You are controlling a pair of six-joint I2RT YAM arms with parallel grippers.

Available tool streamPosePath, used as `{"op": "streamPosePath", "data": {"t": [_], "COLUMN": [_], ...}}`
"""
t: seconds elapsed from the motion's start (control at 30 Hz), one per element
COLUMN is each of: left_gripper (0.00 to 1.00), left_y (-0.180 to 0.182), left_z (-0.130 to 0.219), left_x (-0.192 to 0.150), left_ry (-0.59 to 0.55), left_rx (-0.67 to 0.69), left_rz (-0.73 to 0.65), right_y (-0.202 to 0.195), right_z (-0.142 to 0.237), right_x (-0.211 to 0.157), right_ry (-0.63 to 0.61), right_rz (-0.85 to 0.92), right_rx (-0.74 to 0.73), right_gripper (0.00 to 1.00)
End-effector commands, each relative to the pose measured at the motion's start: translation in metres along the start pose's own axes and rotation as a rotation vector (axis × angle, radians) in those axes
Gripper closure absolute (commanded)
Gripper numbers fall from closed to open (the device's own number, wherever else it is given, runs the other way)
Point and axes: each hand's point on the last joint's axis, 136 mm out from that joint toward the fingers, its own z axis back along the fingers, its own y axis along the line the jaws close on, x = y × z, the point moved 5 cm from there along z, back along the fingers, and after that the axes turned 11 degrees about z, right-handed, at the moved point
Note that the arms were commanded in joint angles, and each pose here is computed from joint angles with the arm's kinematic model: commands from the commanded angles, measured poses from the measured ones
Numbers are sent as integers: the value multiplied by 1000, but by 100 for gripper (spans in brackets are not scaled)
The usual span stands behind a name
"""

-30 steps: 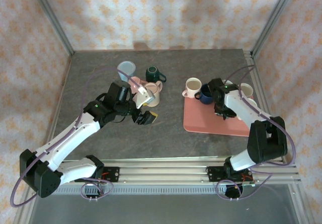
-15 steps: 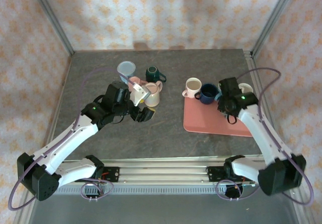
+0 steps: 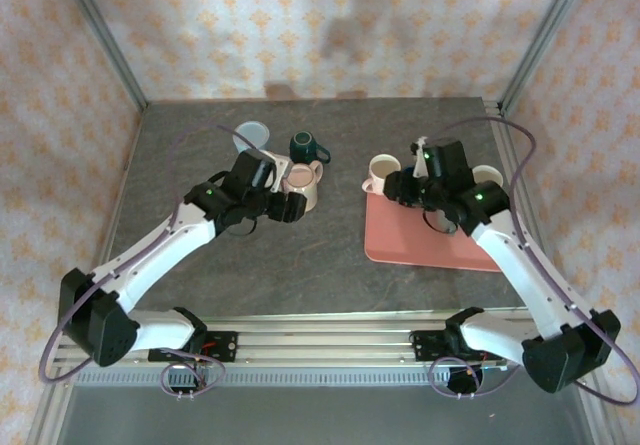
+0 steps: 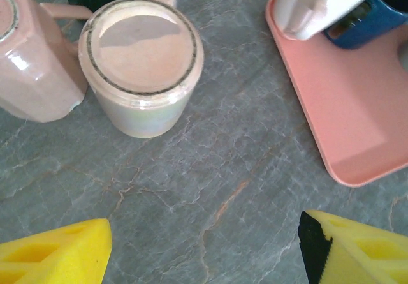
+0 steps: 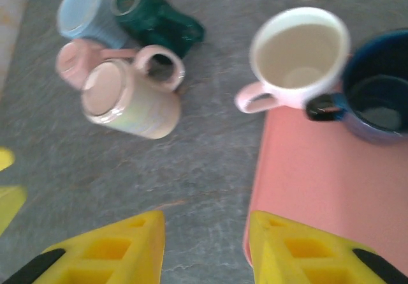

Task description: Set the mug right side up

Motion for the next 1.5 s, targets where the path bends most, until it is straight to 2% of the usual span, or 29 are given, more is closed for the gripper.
{"op": "streamPosePath", "data": {"t": [0.0,0.17,0.4,0.6,0.87,1.23,1.47], "left_gripper": [22,22,23,24,24,25,25], "left_y": [0,1,27,35,33,37,39], "left_z": [-5,-26,-41,-50,-63,-69,-66], "left_x": [13,30,47,53,53,49,44], "left_ry": [33,43,64,95,136,149,155], "left_rx": [57,60,99,93,81,104,115], "left_rz": [192,365,548,584,601,611,614], "right_y": [31,45,44,40,33,26,28], "right_z": [-12,-54,-122,-177,-227,-265,-268], "right_x": [17,15,28,40,44,46,62], "right_ry": [-36,21,40,90,113,48,-28], "right_rz": [293,747,1135,1271,1441,1589,1619], "right_rx": [199,333,433,485,536,539,480], "right_gripper": [58,52,42,40,39,39,39]}}
